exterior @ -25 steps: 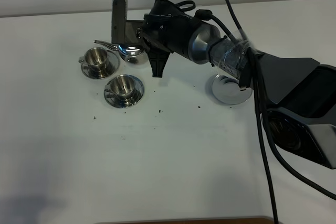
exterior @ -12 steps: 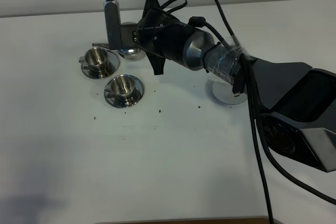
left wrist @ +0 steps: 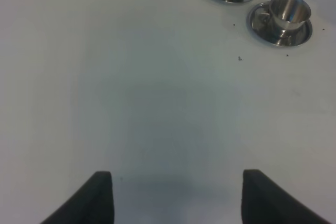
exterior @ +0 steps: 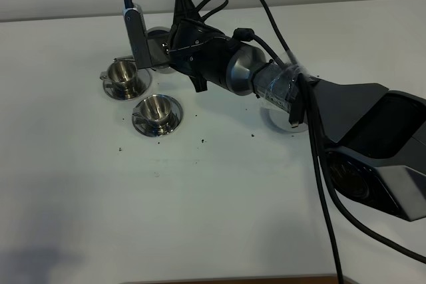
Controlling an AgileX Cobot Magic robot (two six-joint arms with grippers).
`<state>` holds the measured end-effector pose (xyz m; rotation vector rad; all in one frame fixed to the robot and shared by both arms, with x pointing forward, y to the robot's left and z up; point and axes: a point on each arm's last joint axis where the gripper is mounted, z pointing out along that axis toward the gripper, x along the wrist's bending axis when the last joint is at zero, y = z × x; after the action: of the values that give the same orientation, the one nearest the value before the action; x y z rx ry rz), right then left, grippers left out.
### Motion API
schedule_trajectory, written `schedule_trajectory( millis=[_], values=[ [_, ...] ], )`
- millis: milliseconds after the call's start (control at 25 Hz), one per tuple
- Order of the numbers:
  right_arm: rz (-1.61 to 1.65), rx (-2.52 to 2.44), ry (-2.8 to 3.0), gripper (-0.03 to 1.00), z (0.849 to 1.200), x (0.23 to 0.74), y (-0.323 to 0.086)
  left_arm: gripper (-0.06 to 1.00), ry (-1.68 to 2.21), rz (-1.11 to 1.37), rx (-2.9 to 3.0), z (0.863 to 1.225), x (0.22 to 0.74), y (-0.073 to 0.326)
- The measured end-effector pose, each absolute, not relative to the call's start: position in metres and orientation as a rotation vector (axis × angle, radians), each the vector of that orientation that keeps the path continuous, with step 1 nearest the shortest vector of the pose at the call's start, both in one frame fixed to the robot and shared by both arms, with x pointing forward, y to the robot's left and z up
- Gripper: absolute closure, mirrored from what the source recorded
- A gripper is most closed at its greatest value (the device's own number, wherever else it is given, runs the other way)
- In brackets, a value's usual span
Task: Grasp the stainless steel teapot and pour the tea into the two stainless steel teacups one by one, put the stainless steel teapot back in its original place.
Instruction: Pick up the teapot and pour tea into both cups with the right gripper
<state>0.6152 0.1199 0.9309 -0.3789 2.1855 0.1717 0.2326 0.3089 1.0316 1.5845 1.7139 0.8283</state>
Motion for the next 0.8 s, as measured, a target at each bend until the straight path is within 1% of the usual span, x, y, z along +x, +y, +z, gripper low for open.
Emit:
schedule_trajectory(
  millis=[280,800],
  values=[
    [0.093,-0.445,2.109,0.78,0.9238,0.6202,0.1195,0.36,1.714,0.828,1.584,1.0316,0.2326,0.3089],
    [0.033,-0.543,1.986,0.78,0.9307,0.6187,0.1256,0.36,1.715,0.828,1.584,1.0316,0.2326,0.3089]
  ],
)
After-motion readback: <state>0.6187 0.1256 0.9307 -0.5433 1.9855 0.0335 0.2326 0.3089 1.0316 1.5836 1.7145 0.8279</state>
